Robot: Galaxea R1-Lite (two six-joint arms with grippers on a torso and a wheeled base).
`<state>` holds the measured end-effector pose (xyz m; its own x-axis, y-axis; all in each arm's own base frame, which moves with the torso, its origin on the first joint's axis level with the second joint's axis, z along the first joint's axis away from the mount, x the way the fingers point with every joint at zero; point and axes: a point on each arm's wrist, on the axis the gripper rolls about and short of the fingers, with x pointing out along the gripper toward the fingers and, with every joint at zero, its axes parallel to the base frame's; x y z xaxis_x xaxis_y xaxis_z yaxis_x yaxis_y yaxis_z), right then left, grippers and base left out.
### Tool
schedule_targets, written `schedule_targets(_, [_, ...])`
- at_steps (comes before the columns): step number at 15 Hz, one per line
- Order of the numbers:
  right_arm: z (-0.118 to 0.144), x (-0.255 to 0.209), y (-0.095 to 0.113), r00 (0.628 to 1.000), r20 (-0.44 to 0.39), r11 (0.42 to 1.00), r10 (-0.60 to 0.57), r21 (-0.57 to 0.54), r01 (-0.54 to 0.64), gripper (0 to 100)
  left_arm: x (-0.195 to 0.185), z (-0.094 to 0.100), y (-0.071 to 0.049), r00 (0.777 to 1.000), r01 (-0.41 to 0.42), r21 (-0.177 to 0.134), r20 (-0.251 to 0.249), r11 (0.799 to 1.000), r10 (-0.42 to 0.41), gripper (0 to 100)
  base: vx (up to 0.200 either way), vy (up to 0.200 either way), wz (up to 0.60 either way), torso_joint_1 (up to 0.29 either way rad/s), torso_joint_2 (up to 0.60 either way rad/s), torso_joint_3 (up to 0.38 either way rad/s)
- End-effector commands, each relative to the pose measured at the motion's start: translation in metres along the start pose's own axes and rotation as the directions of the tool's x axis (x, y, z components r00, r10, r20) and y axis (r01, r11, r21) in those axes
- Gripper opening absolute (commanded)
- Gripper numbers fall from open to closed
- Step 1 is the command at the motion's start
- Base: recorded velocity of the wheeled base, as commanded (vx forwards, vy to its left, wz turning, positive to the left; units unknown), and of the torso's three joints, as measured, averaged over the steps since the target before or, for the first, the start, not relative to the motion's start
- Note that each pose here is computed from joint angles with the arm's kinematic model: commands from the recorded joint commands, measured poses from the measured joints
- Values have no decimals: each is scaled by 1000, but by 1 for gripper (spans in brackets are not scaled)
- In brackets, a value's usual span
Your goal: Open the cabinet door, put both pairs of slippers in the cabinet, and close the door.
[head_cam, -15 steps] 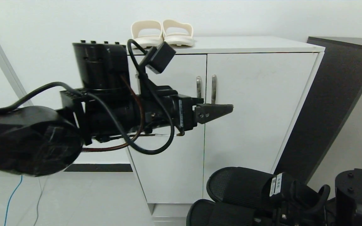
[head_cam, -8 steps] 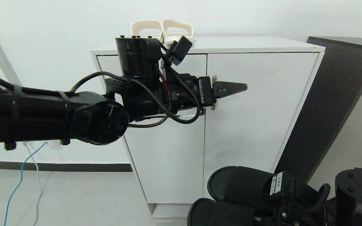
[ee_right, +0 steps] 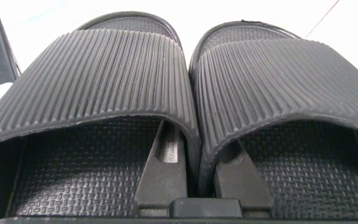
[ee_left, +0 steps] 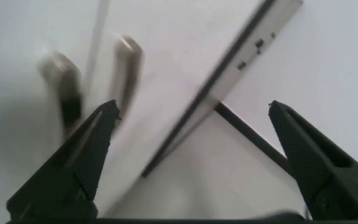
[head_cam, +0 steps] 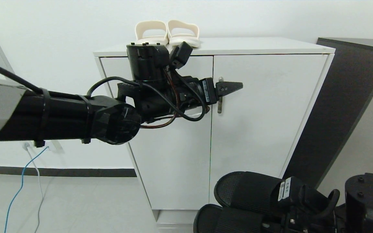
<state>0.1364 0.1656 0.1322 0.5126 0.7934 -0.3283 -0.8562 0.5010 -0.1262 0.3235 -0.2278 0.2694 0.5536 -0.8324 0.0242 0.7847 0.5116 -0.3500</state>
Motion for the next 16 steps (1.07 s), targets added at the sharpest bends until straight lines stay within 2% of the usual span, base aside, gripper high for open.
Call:
schedule_targets(1, [-1, 1, 0, 1000, -3, 1000, 2, 0, -2, 0, 13, -4, 8, 999, -27, 6, 24, 1000, 27, 100, 0, 0, 0, 0, 0, 0])
schedule_targets(3, [0, 1, 0, 1000, 0, 1000, 2, -2, -2, 0, 20, -5, 12, 999, -32, 7, 31, 999, 31, 100, 0, 0, 0, 0, 0, 0])
schedule_targets(9, [-1, 0, 1, 1000, -3, 1000, 6, -4, -6, 0, 27, -7, 11, 1000, -21, 2, 20, 1000, 21, 100, 0, 0, 0, 0, 0, 0])
schedule_targets(10, [-2, 0, 1, 1000, -5, 1000, 8, -3, -8, 0, 26, -7, 12, 1000, -23, 0, 19, 1000, 23, 0, 0, 0, 0, 0, 0, 0])
schedule_targets(16, [-5, -1, 2, 999, -16, 999, 32, 1, -32, 0, 18, -14, 11, 1000, -24, -17, -18, 1000, 24, 0, 0, 0, 0, 0, 0, 0])
